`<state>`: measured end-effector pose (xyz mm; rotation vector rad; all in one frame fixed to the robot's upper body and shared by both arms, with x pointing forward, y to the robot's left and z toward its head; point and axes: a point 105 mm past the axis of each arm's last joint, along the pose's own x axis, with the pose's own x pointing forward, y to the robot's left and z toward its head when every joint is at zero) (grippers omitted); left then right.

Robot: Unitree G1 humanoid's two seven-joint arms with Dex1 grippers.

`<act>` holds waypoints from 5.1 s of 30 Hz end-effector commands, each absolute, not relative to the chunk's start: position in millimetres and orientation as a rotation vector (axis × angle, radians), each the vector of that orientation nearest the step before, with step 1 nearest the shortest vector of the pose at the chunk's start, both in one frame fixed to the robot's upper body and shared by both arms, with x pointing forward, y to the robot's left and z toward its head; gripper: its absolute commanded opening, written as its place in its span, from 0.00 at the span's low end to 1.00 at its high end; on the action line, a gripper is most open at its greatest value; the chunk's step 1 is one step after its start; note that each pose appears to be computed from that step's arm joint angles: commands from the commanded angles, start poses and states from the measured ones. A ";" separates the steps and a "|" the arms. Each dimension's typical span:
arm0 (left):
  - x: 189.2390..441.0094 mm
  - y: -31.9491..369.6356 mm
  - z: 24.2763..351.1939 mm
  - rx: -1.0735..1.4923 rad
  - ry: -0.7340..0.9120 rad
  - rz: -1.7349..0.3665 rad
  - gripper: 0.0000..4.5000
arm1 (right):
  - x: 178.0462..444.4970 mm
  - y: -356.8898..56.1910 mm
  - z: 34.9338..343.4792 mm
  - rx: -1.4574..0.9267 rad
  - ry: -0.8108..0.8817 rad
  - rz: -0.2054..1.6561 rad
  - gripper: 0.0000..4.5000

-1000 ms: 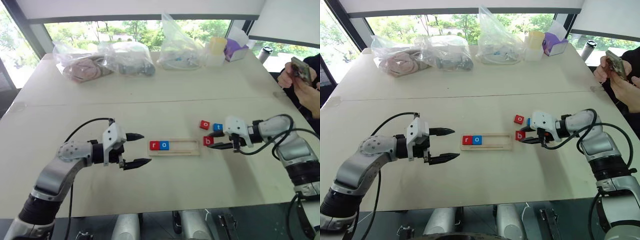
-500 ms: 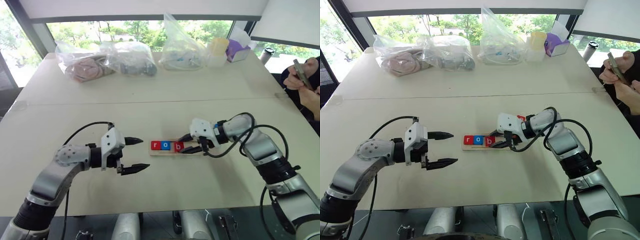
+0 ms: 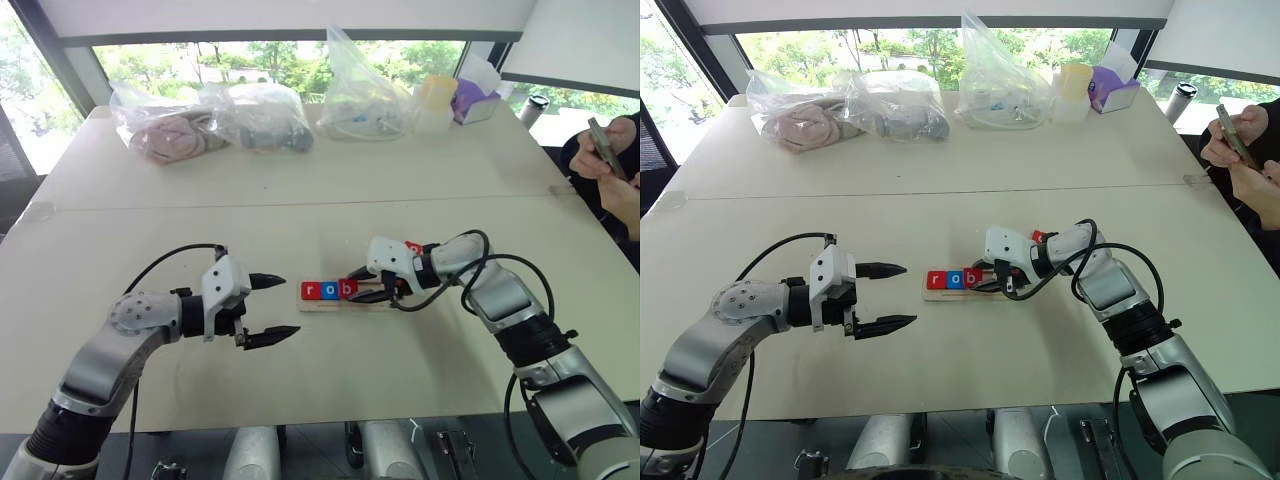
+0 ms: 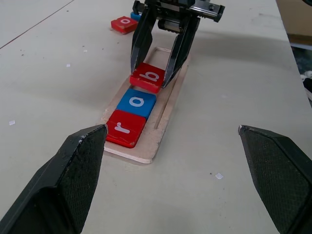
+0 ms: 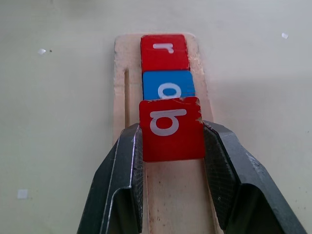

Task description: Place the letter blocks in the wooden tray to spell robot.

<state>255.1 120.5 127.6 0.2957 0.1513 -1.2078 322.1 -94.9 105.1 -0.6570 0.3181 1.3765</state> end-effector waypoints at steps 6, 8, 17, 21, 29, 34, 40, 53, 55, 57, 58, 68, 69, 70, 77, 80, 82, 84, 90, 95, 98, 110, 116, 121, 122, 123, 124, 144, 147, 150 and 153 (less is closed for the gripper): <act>255.2 116.1 138.8 0.332 0.091 -1.213 1.00 | 325.0 -92.9 118.2 -0.693 0.274 1.384 0.25; 255.7 115.8 139.1 0.334 0.089 -1.213 1.00 | 325.5 -92.3 118.4 -0.693 0.276 1.384 0.25; 257.4 114.4 139.7 0.335 0.082 -1.209 1.00 | 327.2 -94.2 117.2 -0.711 0.290 1.389 0.93; 258.3 114.7 139.2 0.335 0.081 -1.200 1.00 | 326.1 -92.2 124.5 -0.699 0.274 1.395 0.98; 259.6 113.3 140.0 0.332 0.073 -1.199 1.00 | 364.3 -113.2 166.0 -0.612 0.128 1.071 0.98; 259.8 111.6 138.3 0.330 0.071 -1.203 1.00 | 394.4 -155.8 172.1 -0.468 0.151 0.628 0.98; 261.1 108.8 135.9 0.328 0.068 -1.214 1.00 | 384.3 -175.3 148.7 -0.330 0.257 0.304 0.98; 266.7 102.6 136.0 0.331 0.051 -1.234 1.00 | 357.2 -172.6 109.4 -0.129 0.445 0.097 0.98; 267.6 102.6 136.2 0.333 0.049 -1.232 1.00 | 357.9 -171.6 106.3 -0.101 0.460 0.085 0.98; 268.0 102.6 136.2 0.334 0.048 -1.230 1.00 | 359.1 -169.3 103.9 -0.084 0.467 0.080 0.98; 268.2 102.5 136.2 0.334 0.048 -1.229 1.00 | 360.0 -168.7 103.0 -0.070 0.471 0.073 0.98; 269.1 103.7 136.4 0.337 0.045 -1.212 1.00 | 360.7 -157.8 95.0 -0.007 0.522 0.062 0.56; 269.4 103.6 136.4 0.337 0.045 -1.211 1.00 | 358.6 -156.4 93.7 -0.021 0.526 0.070 0.44; 269.6 103.6 136.4 0.336 0.044 -1.210 1.00 | 356.6 -154.9 92.7 -0.034 0.529 0.080 0.35; 271.6 100.8 136.3 0.333 0.035 -1.211 1.00 | 345.0 -151.9 86.8 -0.081 0.546 0.105 0.34; 272.3 99.4 136.2 0.331 0.033 -1.215 1.00 | 345.0 -156.7 91.0 -0.089 0.533 0.098 0.34; 272.4 98.5 136.2 0.332 0.031 -1.220 1.00 | 345.4 -163.2 98.5 -0.100 0.511 0.086 0.34; 272.7 98.2 135.9 0.332 0.031 -1.222 1.00 | 344.6 -171.2 114.1 -0.116 0.470 0.077 0.34; 272.7 97.9 134.4 0.332 0.035 -1.234 1.00 | 315.8 -186.5 134.4 -0.103 0.486 0.112 0.34; 272.7 97.1 132.9 0.330 0.038 -1.249 1.00 | 289.6 -186.8 136.5 -0.102 0.510 0.165 0.34; 273.2 95.5 132.1 0.327 0.038 -1.259 1.00 | 280.9 -190.4 128.8 -0.104 0.532 0.159 0.34; 275.1 92.4 132.4 0.334 0.029 -1.275 1.00 | 279.1 -202.2 101.7 -0.147 0.575 0.084 0.34; 273.7 93.9 131.3 0.338 0.033 -1.271 1.00 | 283.7 -192.2 107.1 -0.185 0.494 0.167 0.82; 273.3 93.8 131.6 0.338 0.034 -1.269 1.00 | 281.1 -186.2 135.3 -0.436 0.368 0.501 0.97; 273.7 93.6 131.8 0.339 0.033 -1.270 1.00 | 280.4 -189.2 139.7 -0.492 0.344 0.576 0.97; 274.1 93.4 131.9 0.340 0.033 -1.270 1.00 | 279.1 -192.7 141.2 -0.536 0.335 0.637 0.97; 274.2 93.1 132.1 0.340 0.032 -1.271 1.00 | 277.8 -197.7 140.5 -0.559 0.336 0.696 0.97; 273.4 112.1 139.4 0.338 0.047 -1.238 1.00 | 292.6 -239.9 99.4 -0.510 0.441 1.057 0.97; 274.1 115.6 140.4 0.340 0.050 -1.220 1.00 | 290.9 -238.1 91.5 -0.514 0.453 1.063 0.97; 275.1 119.7 143.1 0.339 0.047 -1.201 1.00 | 291.3 -233.0 90.8 -0.526 0.438 1.063 0.79; 277.2 123.3 146.4 0.339 0.043 -1.186 1.00 | 292.8 -224.9 101.0 -0.556 0.401 1.082 0.46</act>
